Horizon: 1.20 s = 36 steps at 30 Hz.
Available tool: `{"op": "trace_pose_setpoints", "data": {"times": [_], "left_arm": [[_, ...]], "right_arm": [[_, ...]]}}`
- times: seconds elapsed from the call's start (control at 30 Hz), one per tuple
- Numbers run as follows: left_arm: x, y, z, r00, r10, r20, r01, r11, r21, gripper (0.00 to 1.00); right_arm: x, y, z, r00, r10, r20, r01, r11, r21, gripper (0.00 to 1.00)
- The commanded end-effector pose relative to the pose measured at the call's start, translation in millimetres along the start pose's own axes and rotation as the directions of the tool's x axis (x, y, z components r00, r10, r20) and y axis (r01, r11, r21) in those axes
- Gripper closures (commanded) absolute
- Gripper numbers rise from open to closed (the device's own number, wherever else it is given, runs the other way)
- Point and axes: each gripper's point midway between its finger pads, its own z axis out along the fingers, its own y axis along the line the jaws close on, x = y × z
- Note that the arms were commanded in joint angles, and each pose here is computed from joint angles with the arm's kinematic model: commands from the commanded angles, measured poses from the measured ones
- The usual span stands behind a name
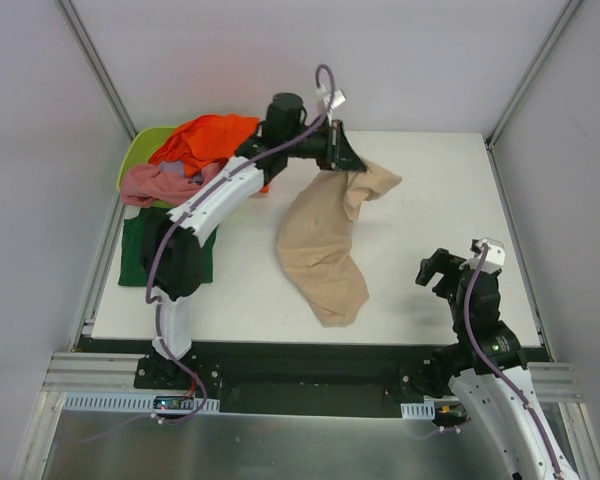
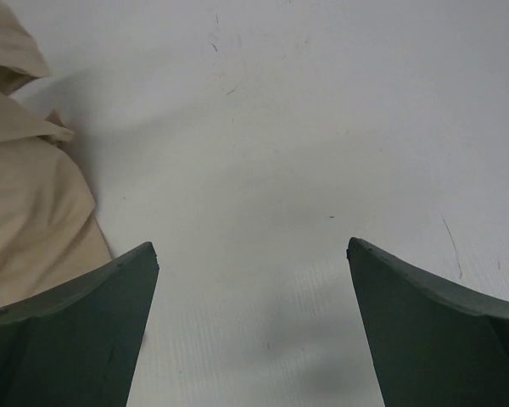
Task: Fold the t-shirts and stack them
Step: Move the tshirt to the center of the board, then flatten out the tshirt
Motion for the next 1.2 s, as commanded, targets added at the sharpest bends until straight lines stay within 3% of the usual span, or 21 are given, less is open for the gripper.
{"op": "trace_pose_setpoints", "data": {"times": [0.0,0.13,0.17,0.23,0.27,0.3,0.47,0.57,0.7,0.9,1.07,1.17], "left_arm": [[69.7,44.6,47.7,0.987,-0.065,-0.148,0.050,0.993,-0.105,1.00],[134.1,85.2,75.4,0.963,-0.041,-0.265,-0.043,0.952,-0.304,0.98],[145.8,86.4,80.4,0.956,-0.006,-0.293,-0.094,0.941,-0.326,0.87],[158.9,90.2,83.1,0.946,0.026,-0.322,-0.152,0.915,-0.374,0.48],[163.2,87.5,82.2,0.942,0.033,-0.335,-0.164,0.915,-0.370,0.06],[165.2,84.5,79.4,0.940,0.033,-0.338,-0.165,0.914,-0.370,0.01],[153.0,79.3,29.9,0.949,0.102,-0.299,-0.245,0.835,-0.493,0.01],[154.4,77.6,-13.8,0.955,0.138,-0.263,-0.271,0.767,-0.581,0.01],[157.5,73.7,-76.2,0.969,0.186,-0.159,-0.244,0.673,-0.698,0.01],[208.1,96.5,-140.1,0.991,0.114,-0.068,-0.123,0.582,-0.804,0.01],[241.6,105.7,-154.1,0.998,0.055,-0.032,-0.058,0.595,-0.802,0.01],[260.2,103.3,-143.5,0.999,0.011,-0.049,-0.044,0.662,-0.748,0.01]], "right_arm": [[-8.7,-1.5,1.8,1.000,-0.001,0.016,0.000,1.000,0.024,0.04],[-6.4,1.2,3.5,1.000,-0.006,-0.003,0.006,1.000,0.015,0.04],[-5.5,1.5,4.2,1.000,-0.007,-0.006,0.008,1.000,0.015,0.04],[-4.1,3.2,5.5,1.000,-0.004,-0.013,0.005,1.000,0.009,0.04],[-3.2,4.7,6.3,1.000,-0.003,-0.017,0.003,1.000,0.003,0.04],[-2.7,5.9,6.8,1.000,-0.004,-0.021,0.004,1.000,-0.002,0.04],[1.8,-0.4,12.2,0.996,0.090,-0.019,-0.088,0.994,0.061,0.04],[4.3,10.2,12.6,0.994,0.100,-0.042,-0.099,0.995,0.010,0.04],[4.7,20.8,11.5,0.995,0.078,-0.060,-0.082,0.995,-0.051,0.04],[5.8,60.3,12.8,0.995,0.036,-0.090,-0.058,0.964,-0.260,0.04],[9.0,83.0,20.5,0.984,-0.003,-0.178,-0.057,0.943,-0.329,0.04],[14.2,95.1,30.5,0.966,-0.042,-0.254,-0.051,0.936,-0.348,0.04]]}}
